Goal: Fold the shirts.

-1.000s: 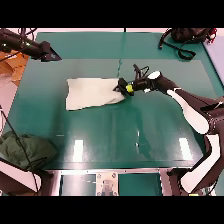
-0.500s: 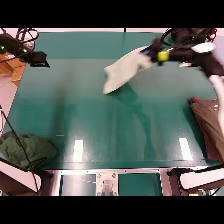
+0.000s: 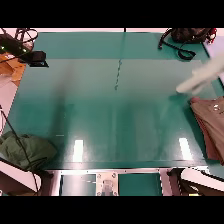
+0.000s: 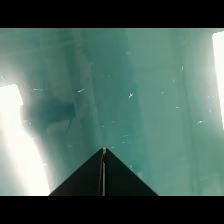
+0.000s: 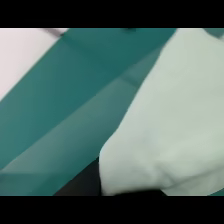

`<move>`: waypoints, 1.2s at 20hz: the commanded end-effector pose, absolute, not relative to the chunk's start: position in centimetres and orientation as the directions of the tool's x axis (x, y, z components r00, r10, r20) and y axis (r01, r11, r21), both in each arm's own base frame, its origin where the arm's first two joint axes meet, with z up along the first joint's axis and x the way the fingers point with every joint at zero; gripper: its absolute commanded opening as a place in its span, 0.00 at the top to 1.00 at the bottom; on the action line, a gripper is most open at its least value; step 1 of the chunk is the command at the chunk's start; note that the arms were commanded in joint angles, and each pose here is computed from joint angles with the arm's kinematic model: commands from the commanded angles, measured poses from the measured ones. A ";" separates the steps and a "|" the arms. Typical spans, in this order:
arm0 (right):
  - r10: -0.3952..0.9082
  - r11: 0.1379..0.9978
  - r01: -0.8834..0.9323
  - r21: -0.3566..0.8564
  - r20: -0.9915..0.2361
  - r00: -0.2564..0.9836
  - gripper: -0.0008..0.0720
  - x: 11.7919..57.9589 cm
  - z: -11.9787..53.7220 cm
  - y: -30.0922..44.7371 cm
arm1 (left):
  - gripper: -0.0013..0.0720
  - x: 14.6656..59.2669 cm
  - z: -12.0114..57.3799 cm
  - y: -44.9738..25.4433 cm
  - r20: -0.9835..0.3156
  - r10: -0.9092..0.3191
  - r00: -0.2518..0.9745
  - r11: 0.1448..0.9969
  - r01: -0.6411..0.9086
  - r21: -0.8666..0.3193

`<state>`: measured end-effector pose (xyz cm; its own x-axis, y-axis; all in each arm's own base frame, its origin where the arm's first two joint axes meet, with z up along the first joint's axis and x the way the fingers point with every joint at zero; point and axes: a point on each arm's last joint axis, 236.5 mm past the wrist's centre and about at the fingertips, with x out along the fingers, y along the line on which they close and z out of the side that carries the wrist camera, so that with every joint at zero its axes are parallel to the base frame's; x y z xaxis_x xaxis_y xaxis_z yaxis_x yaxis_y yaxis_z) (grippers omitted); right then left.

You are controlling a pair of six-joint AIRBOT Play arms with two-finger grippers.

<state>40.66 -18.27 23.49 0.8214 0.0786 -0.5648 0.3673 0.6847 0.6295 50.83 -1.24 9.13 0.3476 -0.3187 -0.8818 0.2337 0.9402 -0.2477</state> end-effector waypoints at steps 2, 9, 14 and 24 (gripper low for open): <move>-0.239 0.513 0.764 0.390 -0.790 0.564 0.97 27.9 21.0 -26.1 | 0.95 50.4 9.3 -2.2 -0.874 -0.357 0.330 0.927 0.239 -0.288; -0.246 0.282 0.945 0.165 -0.940 0.237 0.97 17.1 13.1 -26.2 | 0.95 48.9 9.0 -2.7 -0.886 -0.379 0.267 0.915 0.250 -0.316; -0.109 0.233 0.970 -0.061 -0.993 -0.037 0.97 10.8 4.0 -24.2 | 0.95 48.1 7.5 -2.8 -0.896 -0.386 0.221 0.912 0.236 -0.335; -0.288 0.275 0.960 -0.055 -0.957 0.028 0.25 13.4 9.4 -27.4 | 0.95 48.6 7.9 -3.7 -0.872 -0.423 0.245 0.897 0.248 -0.365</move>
<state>10.58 -26.55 6.97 -0.0661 -0.2236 -0.9724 0.9636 0.2388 -0.1204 48.47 -3.08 7.43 0.2340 -0.3983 -0.8869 0.2389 0.9078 -0.3447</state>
